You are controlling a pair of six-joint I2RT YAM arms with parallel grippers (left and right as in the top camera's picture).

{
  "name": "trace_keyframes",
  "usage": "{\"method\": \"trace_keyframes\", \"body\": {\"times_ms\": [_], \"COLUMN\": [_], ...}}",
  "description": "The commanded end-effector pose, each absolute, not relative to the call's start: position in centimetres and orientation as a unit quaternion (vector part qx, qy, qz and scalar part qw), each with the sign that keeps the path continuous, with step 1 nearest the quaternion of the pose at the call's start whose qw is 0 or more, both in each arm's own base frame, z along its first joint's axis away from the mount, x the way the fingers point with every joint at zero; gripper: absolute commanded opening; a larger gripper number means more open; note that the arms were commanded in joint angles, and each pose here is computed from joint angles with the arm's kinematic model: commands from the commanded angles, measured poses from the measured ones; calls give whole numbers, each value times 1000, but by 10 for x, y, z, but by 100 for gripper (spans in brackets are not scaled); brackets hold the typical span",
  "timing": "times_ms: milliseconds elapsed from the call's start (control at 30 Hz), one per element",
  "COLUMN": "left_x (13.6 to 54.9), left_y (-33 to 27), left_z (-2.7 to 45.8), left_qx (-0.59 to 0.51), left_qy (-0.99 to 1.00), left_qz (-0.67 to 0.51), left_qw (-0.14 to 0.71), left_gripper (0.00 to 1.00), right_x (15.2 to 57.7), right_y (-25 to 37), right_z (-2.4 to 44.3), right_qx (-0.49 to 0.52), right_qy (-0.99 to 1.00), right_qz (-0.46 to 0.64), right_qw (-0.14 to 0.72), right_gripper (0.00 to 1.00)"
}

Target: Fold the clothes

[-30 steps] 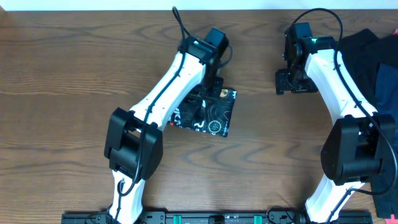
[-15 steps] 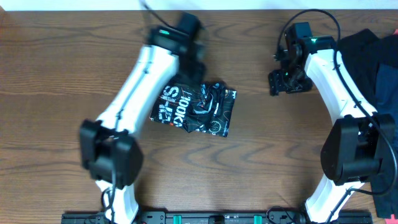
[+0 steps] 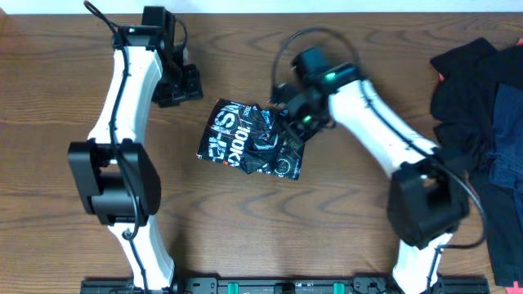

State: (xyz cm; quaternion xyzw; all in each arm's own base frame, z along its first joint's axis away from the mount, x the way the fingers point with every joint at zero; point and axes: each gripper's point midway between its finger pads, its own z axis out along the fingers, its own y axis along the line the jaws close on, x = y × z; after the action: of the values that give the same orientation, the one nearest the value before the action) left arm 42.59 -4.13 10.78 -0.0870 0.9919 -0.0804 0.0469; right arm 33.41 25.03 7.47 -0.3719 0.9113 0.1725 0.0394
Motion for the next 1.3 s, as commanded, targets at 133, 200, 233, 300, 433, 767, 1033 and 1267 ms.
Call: {"method": "trace_keyframes", "body": {"times_ms": [133,200,233,300,433,767,1033,1267], "left_x": [424,424,424,423,423,421,419,419], "left_y": [-40,-40,-40,-40,-40,-40,-40,-40], "left_z": [103,103,103,103,103,103,103,103], "left_qx": [-91,-91,-91,-91,-91,-91,-92,-91], "left_qy": [992,992,992,992,992,992,992,992], "left_qz": [-79,-79,-79,-79,-78,-78,-77,-77], "left_qw": [39,38,38,37,36,33,29,29], "left_gripper": [56,56,56,56,56,56,56,56], "right_x": [327,334,337,343,339,335,340,353], "right_y": [272,270,270,271,266,190,171,142], "right_z": [35,29,29,29,28,28,36,60], "right_qx": [-397,-386,-382,-377,-376,-266,-210,-82], "right_qy": [912,919,921,923,924,961,973,989], "right_qz": [97,65,57,44,40,-71,-96,-121], "right_qw": [28,41,47,60,48,-17,-12,28], "right_gripper": [69,68,67,59,3,29,39,40]}}
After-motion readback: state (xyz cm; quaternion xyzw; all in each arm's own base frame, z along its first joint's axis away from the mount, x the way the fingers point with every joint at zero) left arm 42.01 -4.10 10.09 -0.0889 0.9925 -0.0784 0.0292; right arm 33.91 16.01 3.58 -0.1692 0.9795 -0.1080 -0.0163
